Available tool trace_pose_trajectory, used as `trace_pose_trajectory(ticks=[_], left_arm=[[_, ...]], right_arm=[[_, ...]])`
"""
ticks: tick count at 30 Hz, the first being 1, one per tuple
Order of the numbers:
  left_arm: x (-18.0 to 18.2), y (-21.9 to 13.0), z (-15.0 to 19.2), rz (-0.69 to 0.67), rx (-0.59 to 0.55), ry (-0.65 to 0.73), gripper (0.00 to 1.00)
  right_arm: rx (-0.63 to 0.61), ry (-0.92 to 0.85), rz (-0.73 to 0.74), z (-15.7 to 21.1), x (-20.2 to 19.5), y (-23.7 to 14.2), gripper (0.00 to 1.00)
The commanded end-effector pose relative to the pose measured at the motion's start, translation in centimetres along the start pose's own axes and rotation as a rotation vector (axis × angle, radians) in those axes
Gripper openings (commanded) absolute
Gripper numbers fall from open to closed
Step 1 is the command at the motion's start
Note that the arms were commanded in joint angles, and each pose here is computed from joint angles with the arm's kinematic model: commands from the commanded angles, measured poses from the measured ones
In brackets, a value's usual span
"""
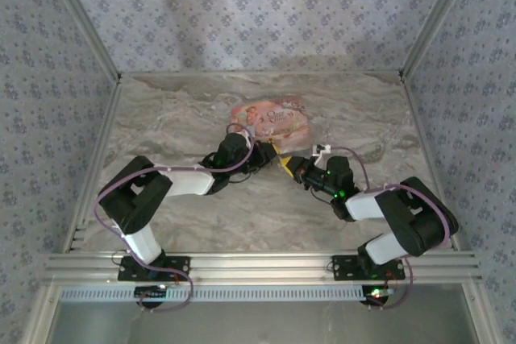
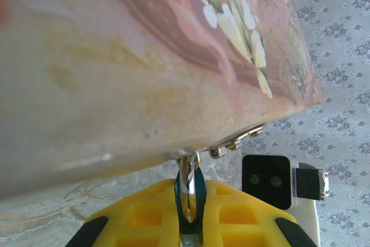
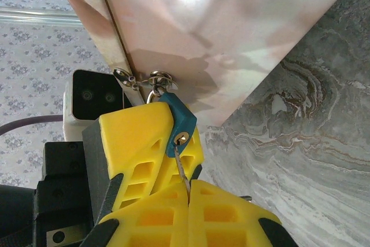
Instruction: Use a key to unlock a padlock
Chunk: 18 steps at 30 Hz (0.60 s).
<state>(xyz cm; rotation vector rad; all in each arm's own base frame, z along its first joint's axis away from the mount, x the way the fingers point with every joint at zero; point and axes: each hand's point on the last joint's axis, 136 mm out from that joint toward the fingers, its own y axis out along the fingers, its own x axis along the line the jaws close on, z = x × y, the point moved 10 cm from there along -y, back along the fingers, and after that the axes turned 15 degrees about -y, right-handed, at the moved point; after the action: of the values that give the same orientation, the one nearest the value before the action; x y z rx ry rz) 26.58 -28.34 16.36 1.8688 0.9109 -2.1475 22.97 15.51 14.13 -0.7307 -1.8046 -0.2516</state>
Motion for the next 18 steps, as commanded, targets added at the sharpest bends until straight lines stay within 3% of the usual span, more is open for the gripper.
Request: trace_pose_trajectory(ticks=[1, 18], left_arm=[[-2.4, -0.6, 0.3, 0.128, 0.032, 0.018, 0.00], [-2.2, -0.3, 0.6, 0.142, 0.059, 0.008, 0.00]], right_arm=[[-0.022, -0.012, -0.020, -0.5, 0.5, 0.5, 0.00], [-0.054, -0.008, -0.065, -1.6, 1.4, 0.8, 0.00]])
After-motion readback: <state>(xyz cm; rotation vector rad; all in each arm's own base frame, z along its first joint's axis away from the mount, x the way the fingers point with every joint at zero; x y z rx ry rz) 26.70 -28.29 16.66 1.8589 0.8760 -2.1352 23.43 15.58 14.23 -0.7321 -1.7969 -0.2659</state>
